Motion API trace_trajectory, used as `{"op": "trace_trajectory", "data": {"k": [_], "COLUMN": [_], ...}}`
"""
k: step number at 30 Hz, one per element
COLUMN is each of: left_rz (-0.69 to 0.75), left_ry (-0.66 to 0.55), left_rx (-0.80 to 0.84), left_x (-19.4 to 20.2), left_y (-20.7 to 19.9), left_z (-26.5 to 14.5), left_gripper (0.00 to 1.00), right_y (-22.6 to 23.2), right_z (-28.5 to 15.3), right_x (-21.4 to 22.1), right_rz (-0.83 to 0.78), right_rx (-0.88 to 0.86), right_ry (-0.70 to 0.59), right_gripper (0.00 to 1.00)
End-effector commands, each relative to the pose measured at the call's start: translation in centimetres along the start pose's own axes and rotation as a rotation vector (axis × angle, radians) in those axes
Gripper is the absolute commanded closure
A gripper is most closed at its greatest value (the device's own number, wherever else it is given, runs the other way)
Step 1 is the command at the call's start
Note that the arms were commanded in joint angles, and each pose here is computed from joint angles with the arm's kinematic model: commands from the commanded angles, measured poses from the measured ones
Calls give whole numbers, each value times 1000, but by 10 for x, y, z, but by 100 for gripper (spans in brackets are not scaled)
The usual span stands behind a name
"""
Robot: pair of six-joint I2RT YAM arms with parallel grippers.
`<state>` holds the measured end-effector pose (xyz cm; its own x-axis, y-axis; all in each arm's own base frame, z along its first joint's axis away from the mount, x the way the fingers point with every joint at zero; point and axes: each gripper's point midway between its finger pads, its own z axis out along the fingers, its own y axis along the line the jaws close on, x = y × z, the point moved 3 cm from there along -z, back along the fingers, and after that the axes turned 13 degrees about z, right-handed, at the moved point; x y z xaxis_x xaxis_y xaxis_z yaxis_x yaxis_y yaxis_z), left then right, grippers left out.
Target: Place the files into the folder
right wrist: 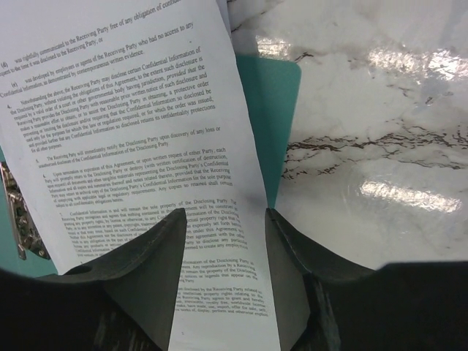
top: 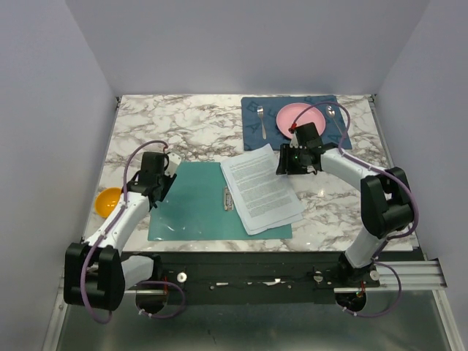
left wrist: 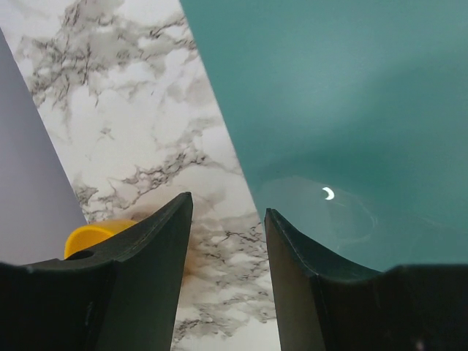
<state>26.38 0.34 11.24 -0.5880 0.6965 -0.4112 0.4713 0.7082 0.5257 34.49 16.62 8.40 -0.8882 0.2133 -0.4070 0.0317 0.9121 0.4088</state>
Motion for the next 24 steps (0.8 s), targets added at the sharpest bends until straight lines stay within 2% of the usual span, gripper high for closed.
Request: {"op": "trace_trajectory", "data": {"k": [1, 8, 12, 18, 23, 24], "left_rz": [-56, -41, -22, 28, 50, 53], "left_ry": [39, 93, 106, 155, 174, 180], "left_rx": [-70, -51, -51, -44, -18, -17], "left_x": [10, 23, 30, 45, 52, 54], "left_y": [23, 16, 12, 3, -5, -6], "left_z": [17, 35, 41, 52, 59, 61], "left_gripper": [43, 43, 43, 44, 45, 45], "right_y": [-10, -12, -12, -12, -13, -15], "right_z": [-3, 11, 13, 15, 15, 13], "right_x": [-7, 6, 13, 19, 21, 19], "right_rz": [1, 27, 37, 40, 45, 44], "right_rx": [45, 19, -2, -13, -7, 9], "right_ry": [-60, -7, 11, 33, 34, 16], "right_gripper": [44, 50, 59, 66, 67, 61]}}
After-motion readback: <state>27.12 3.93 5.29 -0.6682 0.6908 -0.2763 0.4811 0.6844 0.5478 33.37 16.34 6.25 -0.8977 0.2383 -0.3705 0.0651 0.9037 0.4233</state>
